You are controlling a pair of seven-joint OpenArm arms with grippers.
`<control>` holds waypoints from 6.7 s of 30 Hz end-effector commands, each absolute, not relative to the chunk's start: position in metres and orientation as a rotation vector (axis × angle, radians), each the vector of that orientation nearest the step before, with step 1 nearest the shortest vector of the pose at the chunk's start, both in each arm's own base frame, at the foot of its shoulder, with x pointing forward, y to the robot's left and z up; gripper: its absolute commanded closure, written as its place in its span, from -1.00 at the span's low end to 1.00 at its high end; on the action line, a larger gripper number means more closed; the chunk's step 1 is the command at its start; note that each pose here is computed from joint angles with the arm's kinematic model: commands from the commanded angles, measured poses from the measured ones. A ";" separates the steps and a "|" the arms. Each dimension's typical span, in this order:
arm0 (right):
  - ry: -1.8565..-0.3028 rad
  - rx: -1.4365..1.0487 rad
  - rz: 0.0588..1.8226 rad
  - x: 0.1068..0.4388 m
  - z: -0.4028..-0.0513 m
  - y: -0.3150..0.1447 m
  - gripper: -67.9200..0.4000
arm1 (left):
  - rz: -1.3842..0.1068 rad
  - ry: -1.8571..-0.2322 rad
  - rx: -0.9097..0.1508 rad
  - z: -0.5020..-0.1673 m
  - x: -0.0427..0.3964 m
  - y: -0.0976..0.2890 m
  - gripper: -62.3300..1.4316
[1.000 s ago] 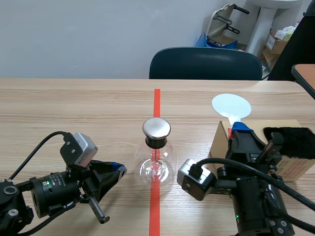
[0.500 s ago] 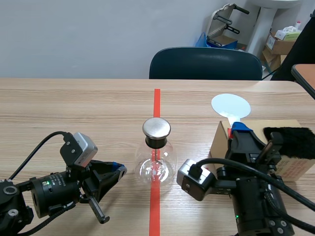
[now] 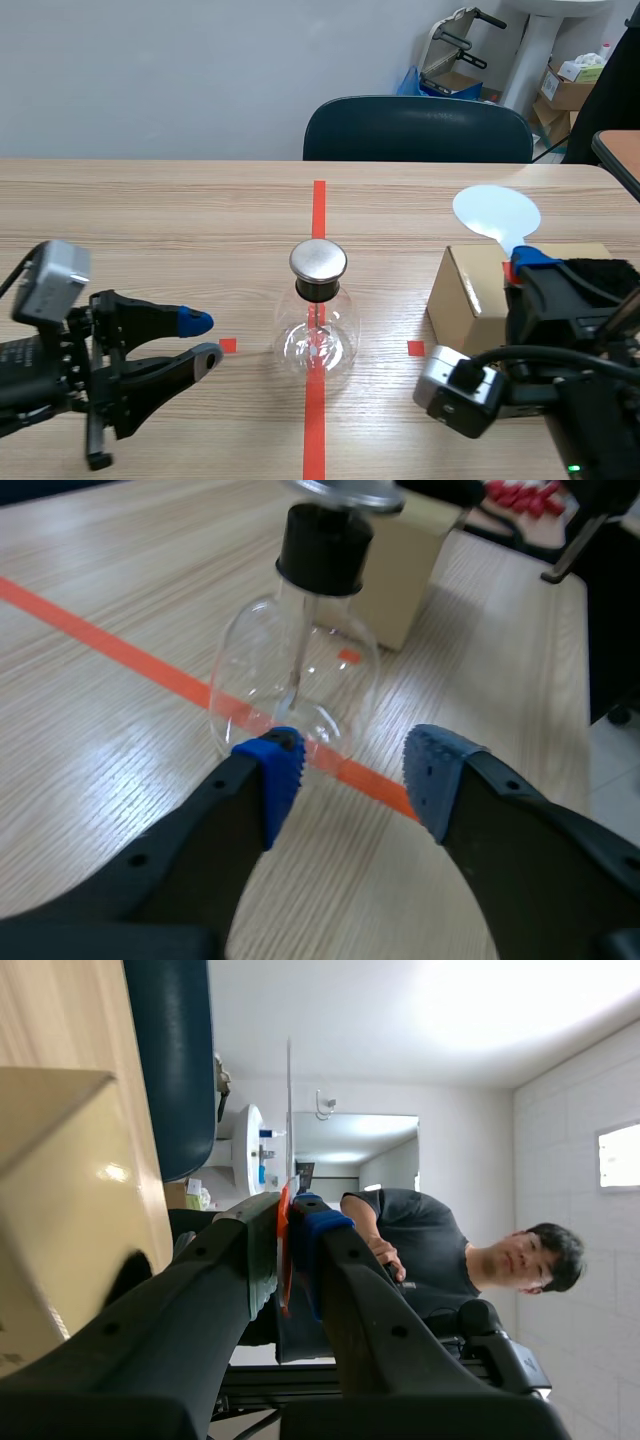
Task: Do the electroscope experiment
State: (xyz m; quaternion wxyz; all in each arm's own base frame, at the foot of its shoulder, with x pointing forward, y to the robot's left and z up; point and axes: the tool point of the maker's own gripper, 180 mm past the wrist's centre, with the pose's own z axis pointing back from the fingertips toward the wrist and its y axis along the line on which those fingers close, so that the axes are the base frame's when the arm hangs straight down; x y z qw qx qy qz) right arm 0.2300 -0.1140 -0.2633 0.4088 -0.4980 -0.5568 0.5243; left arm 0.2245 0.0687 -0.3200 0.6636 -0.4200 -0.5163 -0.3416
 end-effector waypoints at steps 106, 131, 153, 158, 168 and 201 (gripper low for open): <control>-1.192 -1.108 1.305 0.199 -0.355 -0.234 0.94 | -0.767 -1.395 -1.039 -0.238 0.102 0.104 -0.52; -1.252 -1.118 1.381 0.199 -0.350 -0.221 0.94 | -0.760 -1.404 -1.041 -0.236 0.104 0.106 -0.50; -1.277 -1.094 1.393 0.196 -0.351 -0.213 0.94 | -0.759 -1.406 -1.042 -0.236 0.104 0.106 -0.50; -1.101 -1.221 1.216 0.199 -0.350 -0.256 0.94 | -0.759 -1.406 -1.042 -0.236 0.104 0.106 -0.50; -1.261 -1.099 1.372 0.196 -0.353 -0.215 0.94 | -0.759 -1.406 -1.042 -0.236 0.104 0.106 -0.50; -1.268 -1.085 1.381 0.195 -0.354 -0.212 0.94 | -0.759 -1.406 -1.042 -0.236 0.104 0.106 -0.50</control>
